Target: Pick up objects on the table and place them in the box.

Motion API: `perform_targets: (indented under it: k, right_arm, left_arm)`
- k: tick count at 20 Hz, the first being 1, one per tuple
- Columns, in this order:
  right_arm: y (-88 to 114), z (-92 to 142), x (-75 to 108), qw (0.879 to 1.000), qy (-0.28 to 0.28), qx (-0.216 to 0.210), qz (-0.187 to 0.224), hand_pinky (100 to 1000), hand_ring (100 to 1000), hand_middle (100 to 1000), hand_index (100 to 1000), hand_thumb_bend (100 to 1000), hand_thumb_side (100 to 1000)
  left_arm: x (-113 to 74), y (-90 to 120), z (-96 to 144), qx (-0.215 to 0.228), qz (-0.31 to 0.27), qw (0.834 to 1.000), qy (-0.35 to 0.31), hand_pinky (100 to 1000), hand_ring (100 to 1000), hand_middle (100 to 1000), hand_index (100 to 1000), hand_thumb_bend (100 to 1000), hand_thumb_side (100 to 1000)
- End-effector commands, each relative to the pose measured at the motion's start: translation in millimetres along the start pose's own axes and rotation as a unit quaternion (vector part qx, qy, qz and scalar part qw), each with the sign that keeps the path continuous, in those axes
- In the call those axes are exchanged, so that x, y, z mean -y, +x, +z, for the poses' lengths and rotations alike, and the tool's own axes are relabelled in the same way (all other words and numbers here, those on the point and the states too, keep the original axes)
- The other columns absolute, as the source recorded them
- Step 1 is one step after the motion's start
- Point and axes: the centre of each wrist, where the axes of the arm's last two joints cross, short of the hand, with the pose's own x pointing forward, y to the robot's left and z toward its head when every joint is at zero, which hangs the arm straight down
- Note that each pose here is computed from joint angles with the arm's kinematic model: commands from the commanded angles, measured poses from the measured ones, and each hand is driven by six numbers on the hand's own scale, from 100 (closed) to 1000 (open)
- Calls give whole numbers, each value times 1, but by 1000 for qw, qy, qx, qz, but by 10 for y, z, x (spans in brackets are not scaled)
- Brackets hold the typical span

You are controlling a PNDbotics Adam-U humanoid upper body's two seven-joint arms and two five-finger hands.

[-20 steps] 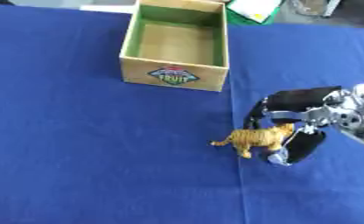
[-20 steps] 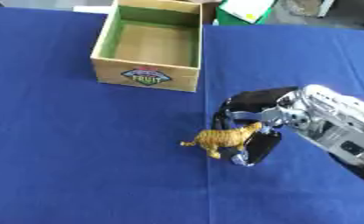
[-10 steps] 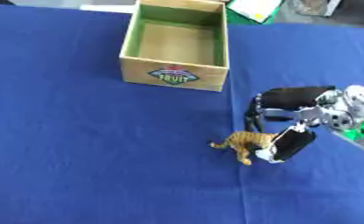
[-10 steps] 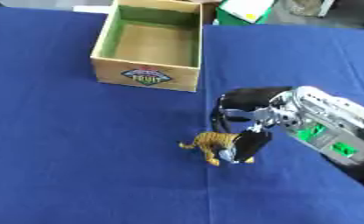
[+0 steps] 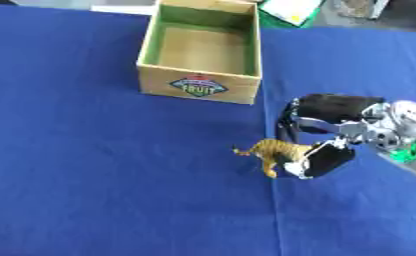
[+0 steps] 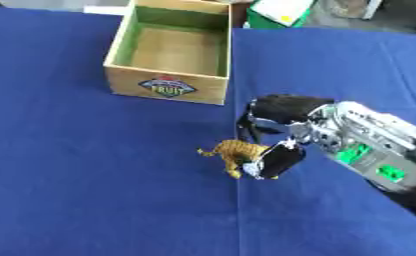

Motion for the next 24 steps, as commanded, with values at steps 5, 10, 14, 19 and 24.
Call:
perform_targets:
  k: [5, 10, 14, 19, 24]
  right_arm:
    - [-10, 63, 191, 997, -73, -8, -4, 625, 543, 402, 441, 100, 511]
    - [-6, 84, 333, 993, -118, -6, 6, 613, 537, 392, 425, 100, 461]
    - [0, 118, 502, 987, -161, -1, 22, 607, 533, 385, 405, 100, 447]
    - [19, 171, 723, 974, -225, -4, 32, 607, 527, 381, 397, 100, 446]
    - [92, 233, 992, 957, -289, -15, 34, 600, 516, 393, 396, 100, 436]
  left_arm:
    - [3, 52, -53, 15, -2, 1000, -8, 442, 466, 486, 665, 100, 542]
    - [-2, 52, -51, 16, -4, 1000, -11, 443, 466, 486, 670, 100, 535]
    - [-5, 52, -51, 15, -6, 1000, -12, 443, 467, 486, 671, 100, 532]
    - [-4, 51, -46, 14, -7, 1000, -13, 443, 466, 486, 672, 100, 531]
    - [-3, 51, -43, 13, -7, 1000, -15, 443, 466, 486, 673, 100, 528]
